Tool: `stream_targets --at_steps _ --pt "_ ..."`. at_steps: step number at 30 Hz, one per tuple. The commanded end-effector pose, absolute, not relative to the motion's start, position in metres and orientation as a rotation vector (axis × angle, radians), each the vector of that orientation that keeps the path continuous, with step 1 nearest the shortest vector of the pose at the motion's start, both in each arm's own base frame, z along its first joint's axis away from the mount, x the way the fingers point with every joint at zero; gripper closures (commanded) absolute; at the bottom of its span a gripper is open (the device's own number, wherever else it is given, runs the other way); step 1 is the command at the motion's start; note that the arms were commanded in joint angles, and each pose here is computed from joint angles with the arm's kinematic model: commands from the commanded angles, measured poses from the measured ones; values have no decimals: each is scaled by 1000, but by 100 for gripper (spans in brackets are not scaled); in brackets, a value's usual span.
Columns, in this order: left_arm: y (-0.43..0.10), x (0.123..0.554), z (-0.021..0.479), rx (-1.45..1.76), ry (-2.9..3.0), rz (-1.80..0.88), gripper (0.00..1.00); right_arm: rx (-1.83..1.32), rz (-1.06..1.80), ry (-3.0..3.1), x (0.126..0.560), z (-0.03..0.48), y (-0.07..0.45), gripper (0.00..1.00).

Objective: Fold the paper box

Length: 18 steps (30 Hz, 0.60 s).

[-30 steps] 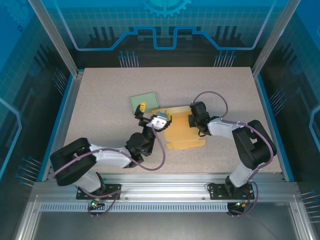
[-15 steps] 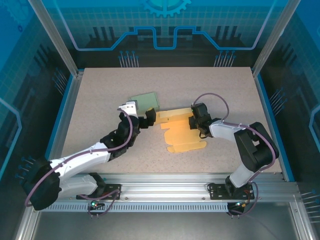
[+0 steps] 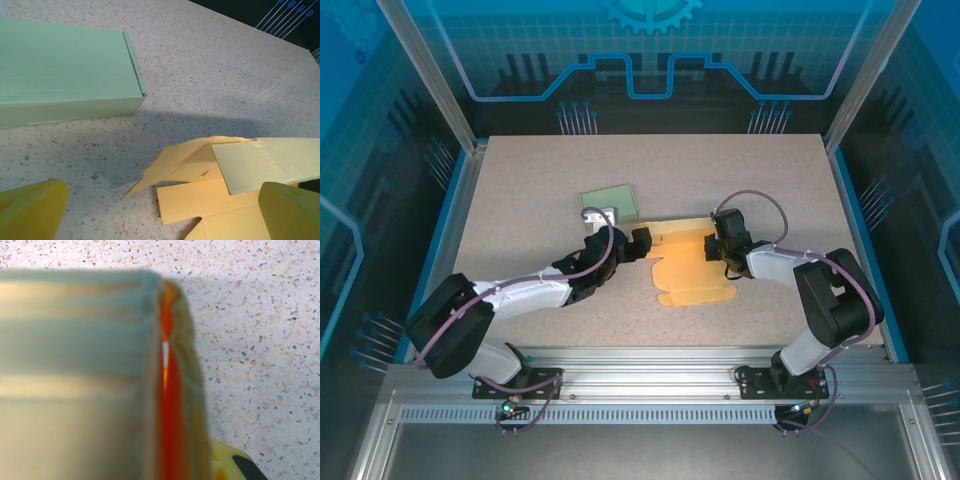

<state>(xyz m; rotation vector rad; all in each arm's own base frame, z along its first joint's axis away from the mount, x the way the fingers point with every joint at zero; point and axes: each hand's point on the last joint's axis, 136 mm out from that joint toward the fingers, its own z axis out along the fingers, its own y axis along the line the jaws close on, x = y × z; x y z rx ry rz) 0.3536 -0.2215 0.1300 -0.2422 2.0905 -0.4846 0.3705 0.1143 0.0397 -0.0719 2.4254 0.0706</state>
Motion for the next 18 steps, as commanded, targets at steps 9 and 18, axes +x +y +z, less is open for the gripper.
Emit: stream_targets --at_steps 9,18 --pt "-238 377 124 -349 2088 -690 1 -45 122 2418 378 45 117 100" --pt "-252 376 95 -346 2161 -738 1 -49 127 2419 378 45 118 100"
